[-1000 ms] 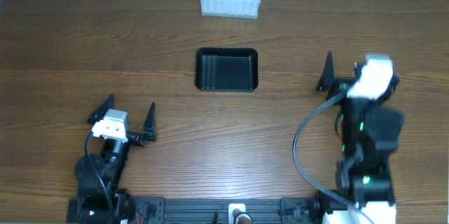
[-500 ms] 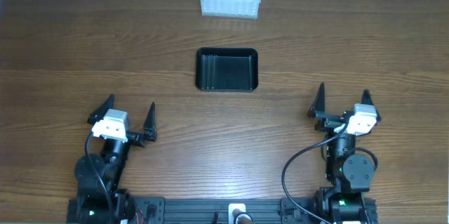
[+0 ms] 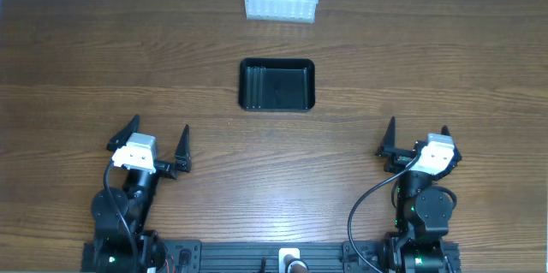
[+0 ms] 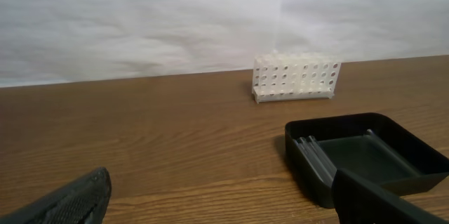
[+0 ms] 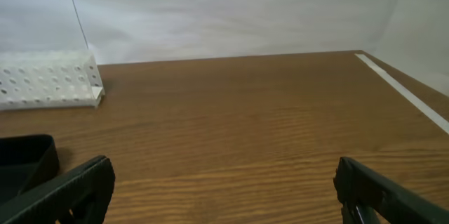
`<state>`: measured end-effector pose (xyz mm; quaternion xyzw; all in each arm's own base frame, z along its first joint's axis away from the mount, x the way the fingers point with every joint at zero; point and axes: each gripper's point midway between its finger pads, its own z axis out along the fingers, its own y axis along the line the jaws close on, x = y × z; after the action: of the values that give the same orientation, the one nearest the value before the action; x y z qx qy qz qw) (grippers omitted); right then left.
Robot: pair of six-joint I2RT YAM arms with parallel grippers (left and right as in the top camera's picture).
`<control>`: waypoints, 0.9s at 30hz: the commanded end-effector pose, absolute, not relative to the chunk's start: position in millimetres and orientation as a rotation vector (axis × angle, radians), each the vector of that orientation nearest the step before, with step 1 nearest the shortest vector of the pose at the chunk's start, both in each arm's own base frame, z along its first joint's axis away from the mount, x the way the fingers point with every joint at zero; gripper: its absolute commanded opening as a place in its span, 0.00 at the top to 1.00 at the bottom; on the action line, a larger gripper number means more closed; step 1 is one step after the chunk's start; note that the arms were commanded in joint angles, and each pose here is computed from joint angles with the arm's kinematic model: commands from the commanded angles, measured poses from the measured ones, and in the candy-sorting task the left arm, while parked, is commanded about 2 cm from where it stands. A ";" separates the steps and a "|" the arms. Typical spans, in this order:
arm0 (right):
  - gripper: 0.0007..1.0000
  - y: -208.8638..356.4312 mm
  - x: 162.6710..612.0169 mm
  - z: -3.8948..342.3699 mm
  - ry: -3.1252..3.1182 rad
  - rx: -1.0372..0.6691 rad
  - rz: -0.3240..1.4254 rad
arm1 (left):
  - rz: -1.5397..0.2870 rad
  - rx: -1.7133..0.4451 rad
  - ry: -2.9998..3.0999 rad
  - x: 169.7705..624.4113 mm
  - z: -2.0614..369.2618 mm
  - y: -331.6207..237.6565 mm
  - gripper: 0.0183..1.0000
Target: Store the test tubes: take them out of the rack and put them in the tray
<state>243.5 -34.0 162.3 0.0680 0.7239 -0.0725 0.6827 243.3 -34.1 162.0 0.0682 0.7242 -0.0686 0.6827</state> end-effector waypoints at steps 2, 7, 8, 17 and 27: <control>0.01 -32.5 243.3 160.9 1.623 0.144 -0.162 | -0.150 0.165 1.625 243.1 160.2 -34.4 0.00; 0.01 -23.1 244.8 158.4 1.637 0.078 -0.146 | -0.150 0.165 1.625 243.1 160.2 -34.5 0.00; 0.01 -21.3 245.1 157.8 1.641 0.061 -0.151 | -0.150 0.165 1.624 243.1 160.3 -34.5 0.00; 0.01 -13.7 245.8 156.8 1.646 0.018 -0.146 | -0.150 0.165 1.625 243.1 160.2 -34.5 0.00; 0.01 -15.8 245.7 157.9 1.642 0.028 -0.156 | -0.150 0.165 1.625 243.1 160.2 -34.5 0.00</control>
<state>245.4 -16.8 161.8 0.0170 0.7276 -0.0673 0.6824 243.2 -34.2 162.0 0.0684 0.7242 -0.0688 0.6827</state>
